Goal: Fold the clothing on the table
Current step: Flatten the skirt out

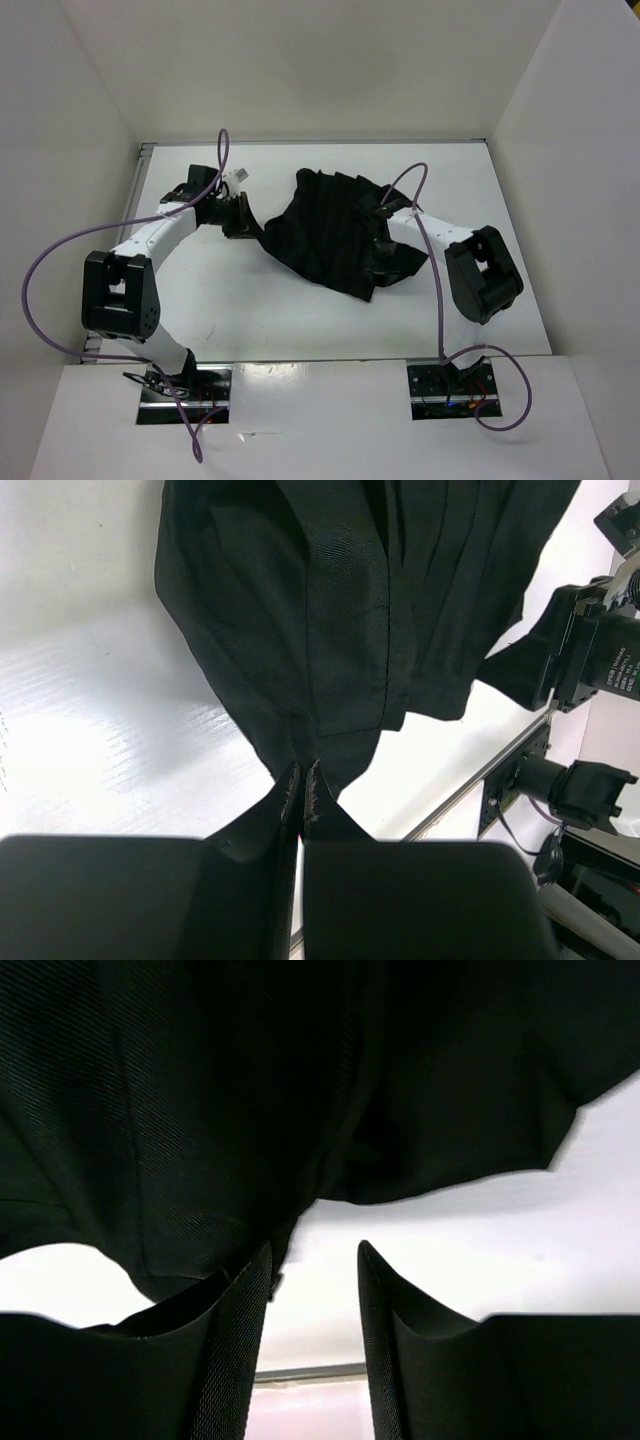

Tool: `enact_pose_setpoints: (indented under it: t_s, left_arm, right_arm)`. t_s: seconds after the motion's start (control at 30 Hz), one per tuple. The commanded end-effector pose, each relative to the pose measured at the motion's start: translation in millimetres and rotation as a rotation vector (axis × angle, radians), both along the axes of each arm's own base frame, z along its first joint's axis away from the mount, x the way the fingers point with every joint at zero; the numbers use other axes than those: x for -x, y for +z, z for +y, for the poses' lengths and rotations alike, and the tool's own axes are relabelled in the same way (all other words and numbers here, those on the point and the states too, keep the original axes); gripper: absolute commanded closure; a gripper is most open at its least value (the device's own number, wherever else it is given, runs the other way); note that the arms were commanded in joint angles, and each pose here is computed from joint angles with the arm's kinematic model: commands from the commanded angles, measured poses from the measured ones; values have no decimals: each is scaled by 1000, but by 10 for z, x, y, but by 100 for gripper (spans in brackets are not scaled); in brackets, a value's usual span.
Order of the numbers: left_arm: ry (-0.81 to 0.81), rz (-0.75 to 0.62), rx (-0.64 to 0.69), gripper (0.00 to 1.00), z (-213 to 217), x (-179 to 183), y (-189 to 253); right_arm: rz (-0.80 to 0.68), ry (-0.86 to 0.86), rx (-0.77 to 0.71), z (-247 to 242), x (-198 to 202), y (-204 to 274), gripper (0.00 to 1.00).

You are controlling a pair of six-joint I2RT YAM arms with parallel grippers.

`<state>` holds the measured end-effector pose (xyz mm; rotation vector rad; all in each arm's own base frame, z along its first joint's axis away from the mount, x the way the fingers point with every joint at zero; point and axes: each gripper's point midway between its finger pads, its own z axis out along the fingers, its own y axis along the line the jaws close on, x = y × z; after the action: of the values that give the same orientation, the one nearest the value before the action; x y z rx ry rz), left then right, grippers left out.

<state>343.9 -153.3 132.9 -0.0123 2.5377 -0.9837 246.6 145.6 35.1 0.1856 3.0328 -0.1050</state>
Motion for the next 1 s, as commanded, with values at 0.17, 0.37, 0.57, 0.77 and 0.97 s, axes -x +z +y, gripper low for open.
enact_pose_setpoints:
  t_s: [0.17, 0.37, 0.57, 0.77, 0.97]
  left_arm:
    - [-32, 7, 26, 100, -33, -18, -16]
    - [-38, 19, 21, 100, -32, -27, -58]
    - [-48, 23, 25, 100, -40, -22, -83]
    - [-48, 32, 24, 100, -38, -4, -89]
    - [-48, 41, 23, 100, -34, 38, -94]
  right_arm:
    - [-25, -58, -156, 291, -45, -46, 59]
    - [-90, -87, -189, 278, -39, 440, 60]
    - [-66, -88, -184, 238, 64, 388, 59]
    - [-2, -88, -185, 240, 185, 96, 57]
    - [26, -90, -168, 224, 214, -96, 56]
